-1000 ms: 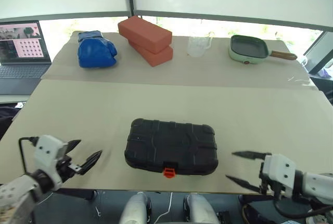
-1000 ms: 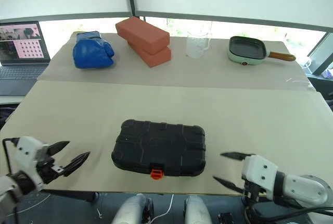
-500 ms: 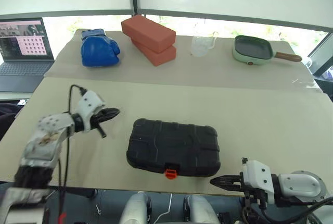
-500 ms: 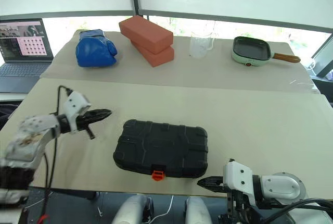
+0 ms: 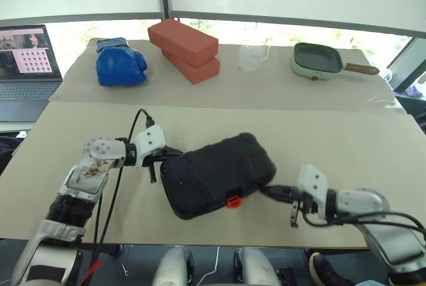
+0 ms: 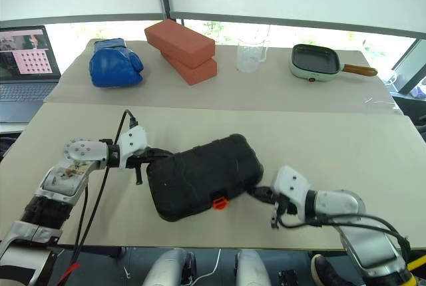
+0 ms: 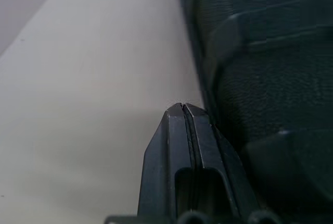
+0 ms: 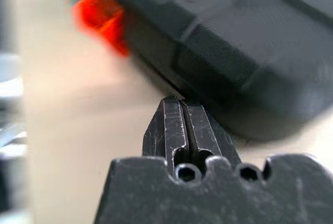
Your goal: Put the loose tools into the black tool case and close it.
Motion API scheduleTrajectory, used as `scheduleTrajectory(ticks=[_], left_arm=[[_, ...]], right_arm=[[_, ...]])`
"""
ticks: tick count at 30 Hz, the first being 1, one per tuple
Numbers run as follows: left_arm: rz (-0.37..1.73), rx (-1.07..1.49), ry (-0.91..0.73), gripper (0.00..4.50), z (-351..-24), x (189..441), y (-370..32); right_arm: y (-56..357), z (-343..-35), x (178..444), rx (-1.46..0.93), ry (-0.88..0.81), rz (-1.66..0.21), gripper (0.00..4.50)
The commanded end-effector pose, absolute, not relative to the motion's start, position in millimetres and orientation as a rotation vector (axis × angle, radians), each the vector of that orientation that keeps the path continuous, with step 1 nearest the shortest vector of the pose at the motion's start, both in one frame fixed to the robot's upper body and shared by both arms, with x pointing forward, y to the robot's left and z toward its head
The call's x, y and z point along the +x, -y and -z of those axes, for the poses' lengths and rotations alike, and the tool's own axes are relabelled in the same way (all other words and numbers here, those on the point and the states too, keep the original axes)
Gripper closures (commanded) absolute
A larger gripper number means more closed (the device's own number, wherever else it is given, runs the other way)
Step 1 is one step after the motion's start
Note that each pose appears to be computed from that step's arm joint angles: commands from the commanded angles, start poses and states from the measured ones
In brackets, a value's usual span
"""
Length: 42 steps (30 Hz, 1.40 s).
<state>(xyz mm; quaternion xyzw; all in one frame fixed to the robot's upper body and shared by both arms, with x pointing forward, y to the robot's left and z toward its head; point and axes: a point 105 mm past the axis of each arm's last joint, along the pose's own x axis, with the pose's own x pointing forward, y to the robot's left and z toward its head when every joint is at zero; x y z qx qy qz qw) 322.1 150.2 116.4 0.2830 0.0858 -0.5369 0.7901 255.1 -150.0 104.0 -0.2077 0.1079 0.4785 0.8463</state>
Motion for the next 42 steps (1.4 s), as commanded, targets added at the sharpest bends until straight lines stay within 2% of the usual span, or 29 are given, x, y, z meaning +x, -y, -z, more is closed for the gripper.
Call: scheduleTrajectory(ticks=[1, 3, 7, 11, 15, 19, 21, 30, 35, 42], left_arm=[[1.147, 0.593, -0.105, 4.45, -138.6, 320.3, -145.8], [1.124, 0.583, -0.087, 4.45, -148.2, 323.0, -148.5], [1.1, 0.485, -0.011, 4.45, -191.9, 332.7, -142.6], [1.242, 0.496, 0.005, 4.45, -211.1, 320.3, -113.0], [1.384, 0.581, -0.024, 4.45, -195.9, 304.7, -85.7], [1.532, 0.768, -0.123, 4.45, -145.2, 294.2, -68.0], [1.565, 0.811, -0.14, 4.45, -135.4, 292.1, -67.9], [1.575, 0.85, -0.117, 4.45, -134.4, 299.5, -68.1], [1.581, 0.857, -0.117, 4.45, -127.4, 297.0, -67.3], [1.52, 0.844, -0.078, 4.45, -135.0, 311.1, -64.5]], right_arm=[[148.7, -114.7, 256.6, -0.458, -0.18, -1.011, 4.5], [149.1, -114.3, 255.9, -0.463, -0.18, -1.012, 4.5], [147.3, -114.6, 243.0, -0.489, -0.192, -1.089, 4.5], [141.5, -110.4, 231.3, -0.506, -0.213, -1.166, 4.5], [136.5, -105.9, 227.3, -0.509, -0.22, -1.18, 4.5], [128.7, -99.8, 218.4, -0.493, -0.221, -1.177, 4.5], [126.9, -99.0, 219.3, -0.495, -0.213, -1.161, 4.5], [136.0, -97.8, 249.3, -0.536, -0.177, -1.002, 4.5], [138.0, -96.4, 250.5, -0.533, -0.187, -1.0, 4.5], [144.0, -108.1, 283.6, -0.529, -0.112, -0.841, 4.5]])
